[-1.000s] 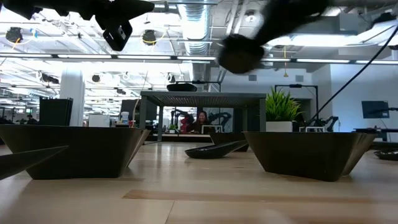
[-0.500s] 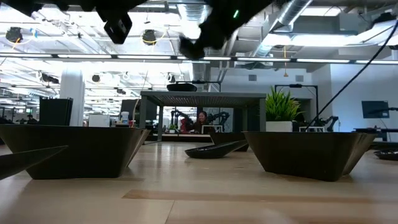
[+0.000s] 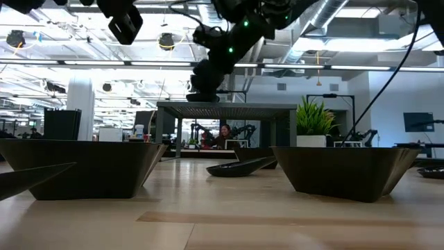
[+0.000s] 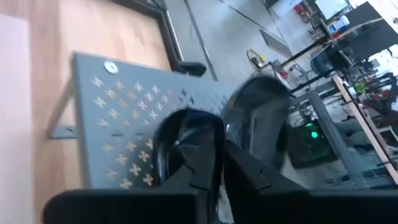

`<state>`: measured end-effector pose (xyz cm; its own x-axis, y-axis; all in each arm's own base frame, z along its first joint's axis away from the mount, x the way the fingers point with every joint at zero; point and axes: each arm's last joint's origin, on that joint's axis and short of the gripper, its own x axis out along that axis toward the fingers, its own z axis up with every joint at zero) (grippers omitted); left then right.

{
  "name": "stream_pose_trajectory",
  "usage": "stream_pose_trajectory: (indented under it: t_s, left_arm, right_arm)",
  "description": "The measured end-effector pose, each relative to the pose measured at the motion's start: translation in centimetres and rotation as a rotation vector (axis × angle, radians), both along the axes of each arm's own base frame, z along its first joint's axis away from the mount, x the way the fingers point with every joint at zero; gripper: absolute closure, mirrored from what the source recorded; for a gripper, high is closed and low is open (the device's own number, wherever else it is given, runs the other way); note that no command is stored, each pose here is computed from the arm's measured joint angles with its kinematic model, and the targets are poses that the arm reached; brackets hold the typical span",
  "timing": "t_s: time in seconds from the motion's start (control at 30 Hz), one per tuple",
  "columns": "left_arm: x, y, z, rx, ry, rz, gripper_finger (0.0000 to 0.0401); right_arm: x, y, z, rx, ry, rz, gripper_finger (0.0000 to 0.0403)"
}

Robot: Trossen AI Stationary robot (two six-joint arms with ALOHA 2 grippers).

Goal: Pick & Place Mini shaped plates
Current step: Stack the black leaf-shaped plate on top of the stacked black leaf-shaped plates on the shelf, then put the black distorted square plate on the shelf

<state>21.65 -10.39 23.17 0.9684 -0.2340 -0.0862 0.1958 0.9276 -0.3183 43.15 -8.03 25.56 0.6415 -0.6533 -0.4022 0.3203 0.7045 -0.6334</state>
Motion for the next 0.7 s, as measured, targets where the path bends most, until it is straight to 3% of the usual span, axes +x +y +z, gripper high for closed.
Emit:
stream_pose_trajectory:
  t_s: [0.4, 0.53, 0.7]
  left_arm:
    - [-0.4, -0.9, 0.0, -0.003, 0.0, -0.038, 0.0295]
    - [-0.4, -0.9, 0.0, -0.018, 0.004, -0.033, 0.0295]
    - [-0.4, -0.9, 0.0, -0.028, 0.007, -0.033, 0.0295]
  right_arm:
    - [-0.5, 0.6, 0.8, 0.038, -0.011, -0.006, 0.0311]
    - [-1.0, 3.7, 2.3, 0.038, -0.017, 0.065, 0.0302]
    - [-4.0, 9.7, 6.2, 0.019, 0.004, 0.193, 0.0301]
